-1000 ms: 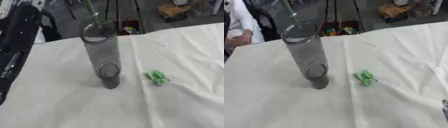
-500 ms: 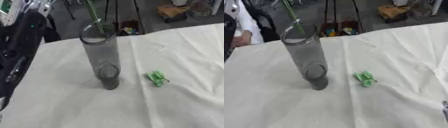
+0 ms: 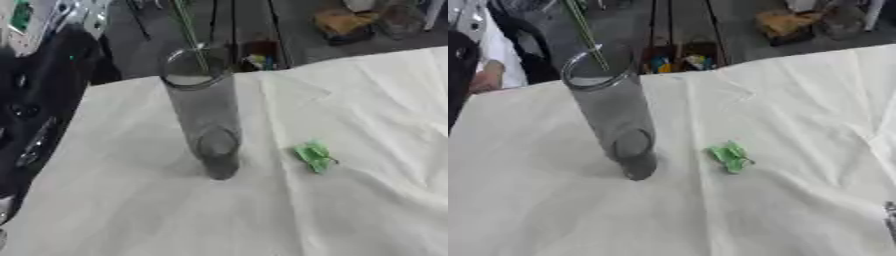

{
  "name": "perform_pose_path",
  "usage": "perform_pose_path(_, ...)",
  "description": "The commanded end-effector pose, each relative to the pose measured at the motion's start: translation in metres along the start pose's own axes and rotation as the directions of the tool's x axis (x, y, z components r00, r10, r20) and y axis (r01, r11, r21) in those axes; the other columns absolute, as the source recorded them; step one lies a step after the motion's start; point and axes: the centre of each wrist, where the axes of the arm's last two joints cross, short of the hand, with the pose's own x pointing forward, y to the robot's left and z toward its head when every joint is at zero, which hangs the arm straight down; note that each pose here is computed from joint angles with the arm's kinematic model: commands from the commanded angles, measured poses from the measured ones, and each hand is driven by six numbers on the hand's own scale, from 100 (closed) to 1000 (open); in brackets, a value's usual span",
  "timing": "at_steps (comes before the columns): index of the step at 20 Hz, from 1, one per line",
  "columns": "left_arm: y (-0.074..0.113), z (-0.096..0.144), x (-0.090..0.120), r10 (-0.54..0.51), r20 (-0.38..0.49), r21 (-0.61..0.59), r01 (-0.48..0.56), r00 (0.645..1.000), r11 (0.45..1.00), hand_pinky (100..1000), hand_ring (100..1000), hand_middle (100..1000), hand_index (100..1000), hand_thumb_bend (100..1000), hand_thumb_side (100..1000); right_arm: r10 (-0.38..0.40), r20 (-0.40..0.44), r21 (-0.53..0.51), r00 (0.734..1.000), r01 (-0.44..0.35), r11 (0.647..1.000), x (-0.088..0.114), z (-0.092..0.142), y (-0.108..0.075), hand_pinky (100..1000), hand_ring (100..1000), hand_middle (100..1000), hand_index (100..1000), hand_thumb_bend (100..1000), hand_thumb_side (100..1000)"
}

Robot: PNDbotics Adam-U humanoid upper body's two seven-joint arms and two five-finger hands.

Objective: Arrange flowers into the vase.

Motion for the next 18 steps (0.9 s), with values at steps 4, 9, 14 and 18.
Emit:
perform_pose_path(4,0.002,-0.001,0.004,-0.080,-0.054,0.100,0.085,0.995,0.991,100,100,100,100,100,285,-0.009,0.028,-0.006,1.000,0.009,1.000,0.004,-0.007,0.000,644,652,478,686,100,933)
perform_pose_path(9,-0.002,0.001,-0.002,-0.077,-0.070,0.089,0.083,0.995,0.993,100,100,100,100,100,283,-0.012,0.028,-0.009,1.000,0.012,1.000,0.004,-0.007,0.001,644,652,479,685,100,933)
perform_pose_path(14,-0.005,0.001,-0.008,-0.081,-0.088,0.085,0.088,0.993,0.992,100,100,100,100,100,280,-0.015,0.027,-0.010,1.000,0.015,1.000,0.004,-0.007,0.001,644,652,479,685,100,934)
perform_pose_path(18,-0.007,0.002,-0.014,-0.086,-0.104,0.082,0.095,0.991,0.992,100,100,100,100,100,275,-0.016,0.027,-0.012,1.000,0.016,1.000,0.005,-0.008,0.002,644,652,479,685,100,933)
